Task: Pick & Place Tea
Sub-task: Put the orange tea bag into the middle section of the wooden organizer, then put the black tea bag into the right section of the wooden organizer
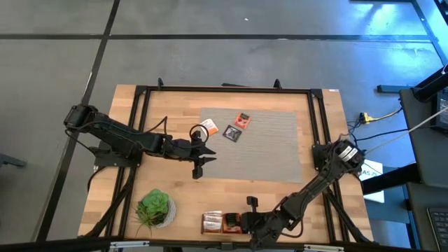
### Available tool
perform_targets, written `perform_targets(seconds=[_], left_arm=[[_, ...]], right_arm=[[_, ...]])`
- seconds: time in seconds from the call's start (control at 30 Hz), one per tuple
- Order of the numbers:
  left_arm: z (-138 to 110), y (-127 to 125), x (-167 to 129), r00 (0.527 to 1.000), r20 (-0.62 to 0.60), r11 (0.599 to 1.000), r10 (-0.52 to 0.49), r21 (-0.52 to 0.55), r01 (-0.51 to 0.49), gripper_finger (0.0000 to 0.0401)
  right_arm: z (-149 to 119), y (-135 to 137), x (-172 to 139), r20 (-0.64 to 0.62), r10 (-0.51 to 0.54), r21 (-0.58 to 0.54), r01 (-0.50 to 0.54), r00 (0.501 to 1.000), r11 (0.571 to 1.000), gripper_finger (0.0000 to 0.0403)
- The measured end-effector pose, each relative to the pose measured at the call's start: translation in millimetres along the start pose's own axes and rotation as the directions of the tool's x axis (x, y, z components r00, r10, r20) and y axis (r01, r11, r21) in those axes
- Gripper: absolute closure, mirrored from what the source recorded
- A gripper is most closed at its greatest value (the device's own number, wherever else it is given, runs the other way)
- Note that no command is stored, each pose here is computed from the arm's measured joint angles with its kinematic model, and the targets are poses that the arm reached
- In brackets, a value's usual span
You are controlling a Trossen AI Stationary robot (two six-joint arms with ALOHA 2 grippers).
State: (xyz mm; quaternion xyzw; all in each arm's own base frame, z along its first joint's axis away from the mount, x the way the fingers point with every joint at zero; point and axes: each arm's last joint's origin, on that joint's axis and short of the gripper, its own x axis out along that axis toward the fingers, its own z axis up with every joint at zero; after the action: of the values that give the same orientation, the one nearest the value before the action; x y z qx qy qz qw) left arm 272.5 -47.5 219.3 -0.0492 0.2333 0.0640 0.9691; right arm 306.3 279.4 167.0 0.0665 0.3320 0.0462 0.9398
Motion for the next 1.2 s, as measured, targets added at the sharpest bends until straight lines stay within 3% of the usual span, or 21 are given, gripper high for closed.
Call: perform_targets(seconds=[0.4,0.73,0.87,1.0,1.2], left_arm=[[0.0,0.0,0.0,1.000,0.000,1.000,0.000,0.000,0.000,0.0303],[0.0,0.0,0.0,1.000,0.000,1.000,0.000,0.000,0.000,0.0305],[0.1,0.0,0.0,1.000,0.001,1.000,0.000,0.000,0.000,0.0305],[0.9,0.1,0.0,1.000,0.011,1.000,0.008,-0.002,-0.008,0.0306],[2.7,-0.3,0.0,1.000,0.029,1.000,0.003,-0.011,-0.003,0.0304]], right_arm=[[-5.7,1.1,7.8,-0.009,0.016,-0.009,-0.016,1.000,1.000,0.0387],[0.0,0.3,2.3,0.023,-0.009,-0.031,0.010,1.000,0.999,0.0267],[14.9,0.0,-15.1,0.055,0.010,-0.074,-0.006,0.998,0.997,0.0238],[32.0,-5.2,-45.7,0.025,0.043,-0.209,-0.037,0.999,0.977,0.0225],[59.1,-33.8,-81.7,0.010,-0.021,-0.202,0.023,1.000,0.979,0.0222]])
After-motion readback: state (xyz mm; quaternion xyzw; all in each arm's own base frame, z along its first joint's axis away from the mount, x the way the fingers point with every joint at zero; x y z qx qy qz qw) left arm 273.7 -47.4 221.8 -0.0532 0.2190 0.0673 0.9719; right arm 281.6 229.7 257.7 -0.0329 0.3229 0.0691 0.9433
